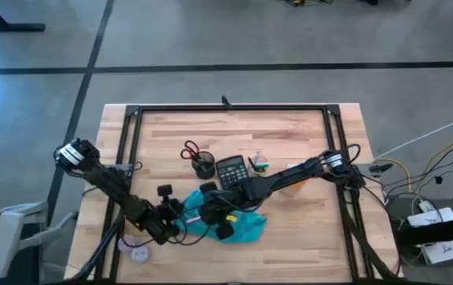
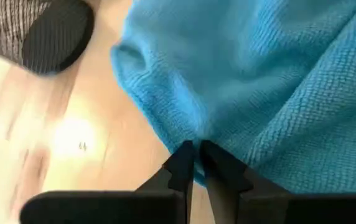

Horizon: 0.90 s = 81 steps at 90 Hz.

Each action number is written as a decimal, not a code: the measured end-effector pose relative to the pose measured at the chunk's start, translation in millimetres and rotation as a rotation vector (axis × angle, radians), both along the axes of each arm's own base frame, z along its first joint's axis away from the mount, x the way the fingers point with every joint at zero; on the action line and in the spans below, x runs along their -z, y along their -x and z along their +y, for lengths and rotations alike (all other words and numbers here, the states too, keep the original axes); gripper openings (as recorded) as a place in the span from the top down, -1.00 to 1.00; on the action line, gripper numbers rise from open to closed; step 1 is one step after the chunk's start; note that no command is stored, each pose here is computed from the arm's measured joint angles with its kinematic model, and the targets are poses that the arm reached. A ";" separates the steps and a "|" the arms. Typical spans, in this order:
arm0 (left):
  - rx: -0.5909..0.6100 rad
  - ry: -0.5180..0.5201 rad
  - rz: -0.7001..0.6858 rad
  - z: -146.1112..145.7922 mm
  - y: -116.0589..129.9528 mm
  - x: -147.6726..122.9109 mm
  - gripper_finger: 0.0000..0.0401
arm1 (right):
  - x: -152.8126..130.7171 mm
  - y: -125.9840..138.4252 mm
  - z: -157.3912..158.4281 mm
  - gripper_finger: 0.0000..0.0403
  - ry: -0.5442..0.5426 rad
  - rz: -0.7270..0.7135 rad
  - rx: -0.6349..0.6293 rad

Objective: Apply microfiber cloth
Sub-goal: Wipe the front and back of the cellphone with the blue microfiber cloth

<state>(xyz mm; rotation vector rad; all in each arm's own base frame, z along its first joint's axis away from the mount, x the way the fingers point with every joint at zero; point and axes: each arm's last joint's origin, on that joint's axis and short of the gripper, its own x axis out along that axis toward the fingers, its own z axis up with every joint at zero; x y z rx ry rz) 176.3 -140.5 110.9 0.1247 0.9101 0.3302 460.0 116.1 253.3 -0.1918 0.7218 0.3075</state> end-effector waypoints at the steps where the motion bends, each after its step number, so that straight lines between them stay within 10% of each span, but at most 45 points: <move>1: -0.006 0.003 -0.001 0.6 1.0 0.7 0.90 | -3.5 1.0 -0.7 0.98 -0.010 -0.005 0.009; 38: -0.008 0.093 -0.117 -7.0 7.0 6.9 0.90 | -61.9 17.9 -30.2 0.98 -0.143 -0.184 0.436; 64: 0.022 0.167 -0.181 -16.7 12.3 16.1 0.90 | -92.4 14.8 -43.8 0.98 -0.234 -0.398 0.475; 81: 0.051 0.200 -0.206 -23.4 18.2 18.4 0.90 | -95.2 23.7 -53.2 0.98 -0.451 -0.222 0.347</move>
